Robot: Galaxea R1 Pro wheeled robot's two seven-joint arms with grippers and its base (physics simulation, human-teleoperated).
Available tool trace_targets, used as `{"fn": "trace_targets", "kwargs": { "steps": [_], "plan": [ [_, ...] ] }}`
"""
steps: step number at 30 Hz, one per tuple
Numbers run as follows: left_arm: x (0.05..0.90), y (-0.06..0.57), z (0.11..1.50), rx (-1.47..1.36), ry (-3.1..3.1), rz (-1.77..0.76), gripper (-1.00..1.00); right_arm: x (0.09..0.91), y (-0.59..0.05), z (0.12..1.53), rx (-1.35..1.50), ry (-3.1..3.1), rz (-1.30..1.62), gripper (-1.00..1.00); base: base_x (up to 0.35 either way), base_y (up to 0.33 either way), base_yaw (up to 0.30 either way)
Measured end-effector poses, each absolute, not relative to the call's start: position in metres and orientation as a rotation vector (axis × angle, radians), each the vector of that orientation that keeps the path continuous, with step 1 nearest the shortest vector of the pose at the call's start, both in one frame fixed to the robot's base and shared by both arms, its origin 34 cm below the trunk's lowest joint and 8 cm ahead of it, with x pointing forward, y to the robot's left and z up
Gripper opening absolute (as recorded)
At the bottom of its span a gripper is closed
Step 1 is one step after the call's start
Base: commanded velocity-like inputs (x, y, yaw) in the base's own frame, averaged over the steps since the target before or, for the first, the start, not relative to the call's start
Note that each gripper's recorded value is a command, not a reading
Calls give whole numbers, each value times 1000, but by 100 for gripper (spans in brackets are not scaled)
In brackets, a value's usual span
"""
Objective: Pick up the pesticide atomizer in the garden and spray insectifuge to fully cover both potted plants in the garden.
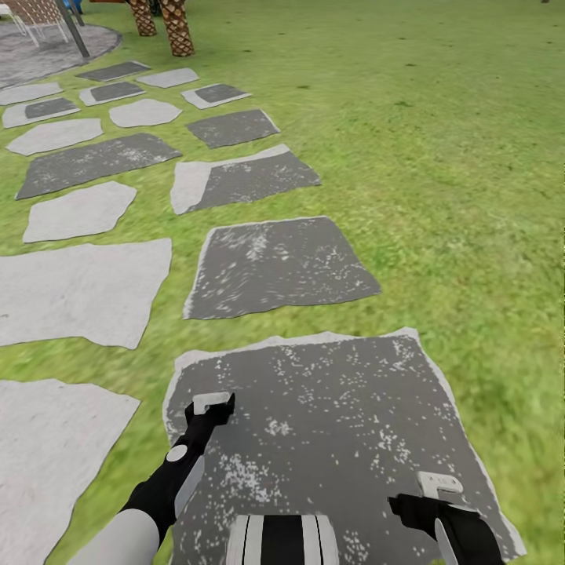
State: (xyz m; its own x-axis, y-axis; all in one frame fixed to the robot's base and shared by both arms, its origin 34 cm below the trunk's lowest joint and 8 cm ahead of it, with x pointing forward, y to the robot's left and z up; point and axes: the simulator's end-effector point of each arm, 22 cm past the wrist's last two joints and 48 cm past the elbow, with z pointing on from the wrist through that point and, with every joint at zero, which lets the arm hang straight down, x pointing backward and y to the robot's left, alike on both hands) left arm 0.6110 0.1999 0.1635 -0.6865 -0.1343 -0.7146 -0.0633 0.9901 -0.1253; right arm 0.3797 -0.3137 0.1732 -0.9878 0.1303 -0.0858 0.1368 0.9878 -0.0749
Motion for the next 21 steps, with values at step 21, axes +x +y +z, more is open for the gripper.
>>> {"fn": "trace_targets", "kwargs": {
  "steps": [21],
  "plan": [
    [610, 200, 162, -137, 2331, -115, 100, 379, -313, 172, 203, 3054, -123, 100, 20, -18, 58]
  ]
}}
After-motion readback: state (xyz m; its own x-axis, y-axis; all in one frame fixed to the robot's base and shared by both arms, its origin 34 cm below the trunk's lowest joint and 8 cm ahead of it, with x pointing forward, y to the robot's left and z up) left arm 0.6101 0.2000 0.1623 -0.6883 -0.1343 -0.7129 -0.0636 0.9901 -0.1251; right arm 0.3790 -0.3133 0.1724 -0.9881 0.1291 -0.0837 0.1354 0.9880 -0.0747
